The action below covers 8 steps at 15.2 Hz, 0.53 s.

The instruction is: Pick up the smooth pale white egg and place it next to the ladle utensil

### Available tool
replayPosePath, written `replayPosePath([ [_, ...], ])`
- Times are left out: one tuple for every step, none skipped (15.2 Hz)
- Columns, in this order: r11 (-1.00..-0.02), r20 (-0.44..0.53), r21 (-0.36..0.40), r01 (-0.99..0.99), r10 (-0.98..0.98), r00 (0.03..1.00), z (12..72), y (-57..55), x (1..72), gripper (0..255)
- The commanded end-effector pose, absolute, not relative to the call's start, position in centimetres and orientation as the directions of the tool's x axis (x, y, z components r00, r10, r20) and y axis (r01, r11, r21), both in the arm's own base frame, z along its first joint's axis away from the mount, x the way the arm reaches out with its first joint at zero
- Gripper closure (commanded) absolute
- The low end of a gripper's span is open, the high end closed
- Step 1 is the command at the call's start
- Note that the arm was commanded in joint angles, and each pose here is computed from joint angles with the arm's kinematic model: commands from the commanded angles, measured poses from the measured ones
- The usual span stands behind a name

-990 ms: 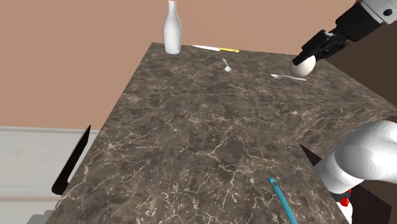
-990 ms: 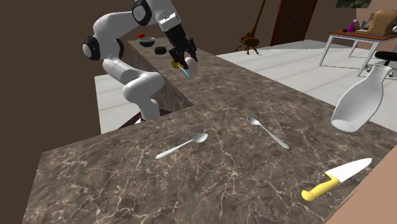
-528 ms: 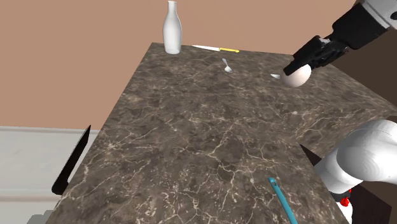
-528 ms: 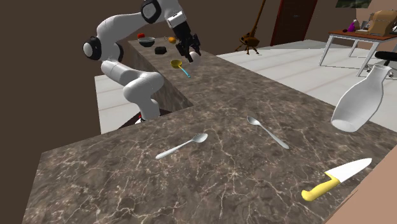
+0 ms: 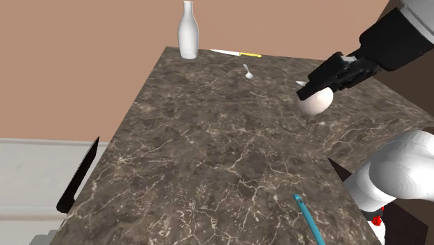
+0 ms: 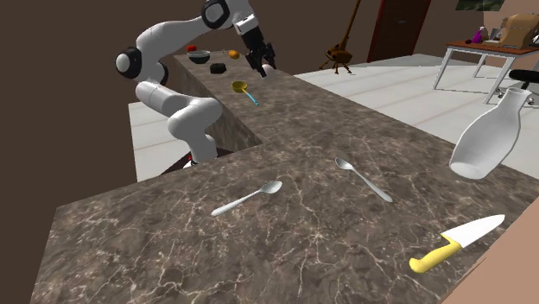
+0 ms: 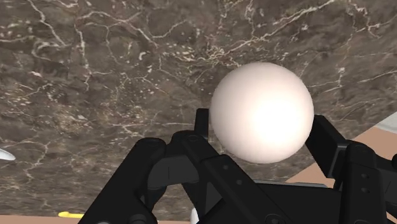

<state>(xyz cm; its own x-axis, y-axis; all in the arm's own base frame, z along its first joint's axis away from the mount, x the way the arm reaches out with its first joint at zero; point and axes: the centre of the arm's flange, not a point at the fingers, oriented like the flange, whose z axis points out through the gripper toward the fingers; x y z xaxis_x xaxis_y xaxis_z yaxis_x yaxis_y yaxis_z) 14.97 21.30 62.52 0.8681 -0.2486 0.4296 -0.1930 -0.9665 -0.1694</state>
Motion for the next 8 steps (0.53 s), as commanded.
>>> replayPosePath([
  [-0.966,0.429,-0.170,-0.193,-0.249,0.868,62.6,24.1,14.5,255],
  [-0.966,0.429,-0.170,-0.193,-0.249,0.868,62.6,25.4,14.2,255],
  [-0.966,0.429,-0.170,-0.193,-0.249,0.868,62.6,26.7,13.9,255],
  [-0.966,0.429,-0.170,-0.193,-0.249,0.868,62.6,28.0,13.6,255],
  [-0.966,0.429,-0.170,-0.193,-0.249,0.868,62.6,29.3,13.3,255],
  [-0.966,0.429,-0.170,-0.193,-0.249,0.868,62.6,30.5,13.0,255],
  [-0.966,0.429,-0.170,-0.193,-0.249,0.868,62.6,31.8,12.7,255],
  [-0.966,0.429,-0.170,-0.193,-0.249,0.868,62.7,33.1,12.4,255],
])
